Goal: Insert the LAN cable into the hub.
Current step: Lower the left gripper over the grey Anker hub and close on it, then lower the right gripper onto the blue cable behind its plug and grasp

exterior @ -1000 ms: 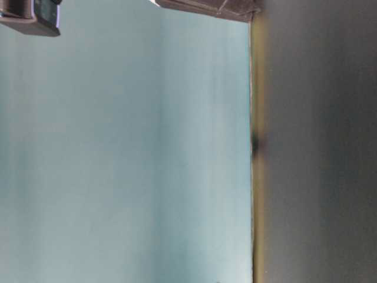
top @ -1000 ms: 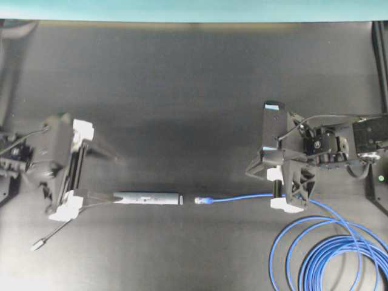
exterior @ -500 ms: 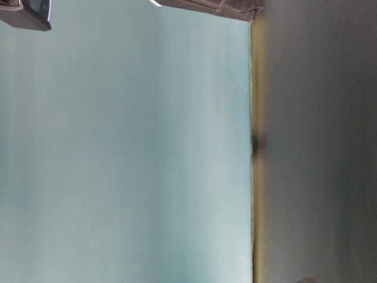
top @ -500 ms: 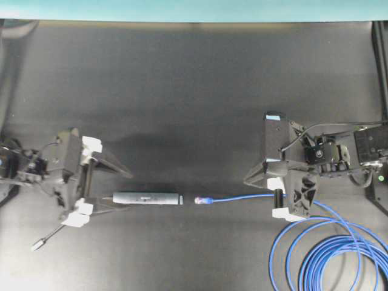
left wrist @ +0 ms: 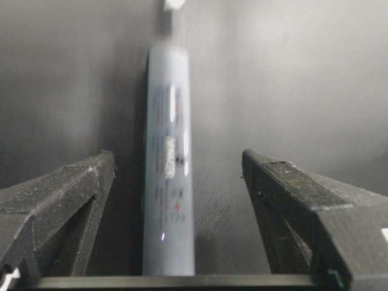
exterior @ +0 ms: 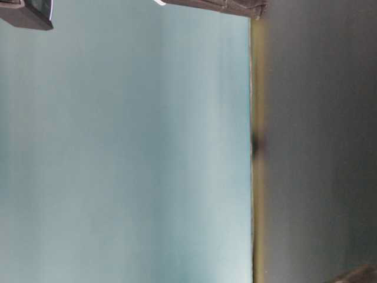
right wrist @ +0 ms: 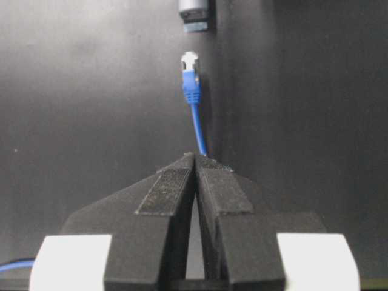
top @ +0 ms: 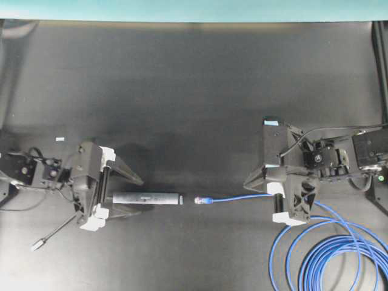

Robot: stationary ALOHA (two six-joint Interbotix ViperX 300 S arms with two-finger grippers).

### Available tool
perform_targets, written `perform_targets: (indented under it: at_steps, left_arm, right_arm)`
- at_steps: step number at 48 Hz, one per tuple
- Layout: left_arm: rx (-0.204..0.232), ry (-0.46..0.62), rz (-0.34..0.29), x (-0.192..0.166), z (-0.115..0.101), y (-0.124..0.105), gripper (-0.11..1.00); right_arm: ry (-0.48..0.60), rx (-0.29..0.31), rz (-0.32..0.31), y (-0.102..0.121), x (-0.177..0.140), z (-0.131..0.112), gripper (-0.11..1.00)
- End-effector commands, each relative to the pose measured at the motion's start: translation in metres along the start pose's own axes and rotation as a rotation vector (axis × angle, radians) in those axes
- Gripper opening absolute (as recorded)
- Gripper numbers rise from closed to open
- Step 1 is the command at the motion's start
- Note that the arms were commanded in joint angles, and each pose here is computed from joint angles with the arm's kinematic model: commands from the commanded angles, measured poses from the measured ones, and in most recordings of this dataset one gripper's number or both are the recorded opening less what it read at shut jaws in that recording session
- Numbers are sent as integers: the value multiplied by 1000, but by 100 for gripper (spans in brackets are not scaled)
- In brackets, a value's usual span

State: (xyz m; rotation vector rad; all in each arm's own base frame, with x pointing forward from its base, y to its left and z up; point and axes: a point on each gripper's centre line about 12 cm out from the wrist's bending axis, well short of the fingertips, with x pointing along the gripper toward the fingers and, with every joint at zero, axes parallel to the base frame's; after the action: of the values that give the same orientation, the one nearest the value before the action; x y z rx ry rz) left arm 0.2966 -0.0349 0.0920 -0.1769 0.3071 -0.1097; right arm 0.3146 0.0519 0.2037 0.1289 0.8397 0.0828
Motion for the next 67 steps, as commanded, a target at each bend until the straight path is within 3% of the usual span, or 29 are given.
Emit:
perform_targets:
  at_steps: [1,23,29,36,41,46,55,64,67]
  left_arm:
    - [-2,-29,-5,7,0,1,81]
    - [-18,10,3,20,-20,6,78]
    - [-6,21,-3,18,-23,3,64]
    - [4,3,-16,21,-18,0,28]
    - [-12,-20,-3,25,-2,2,28]
    - [-10,27,13,27,10,2,28]
    - [-1,150,47,22,29,0,28]
    - [-2,180,65,12,58,-4,28]
    - [-1,199,71,9,65,-5,28]
  right_arm:
    - [-12,15,9,4,-1,4,2]
    - [-12,31,10,4,-1,4,2]
    - [-13,30,10,4,-1,4,2]
    - [-20,30,10,3,1,2,3]
    - [-40,30,12,3,5,0,3]
    - [-58,31,12,0,12,-6,5]
    - [-89,31,13,-2,28,-16,21]
    - [-127,17,14,-4,44,-18,60]
    - [-139,17,14,-4,51,-18,68]
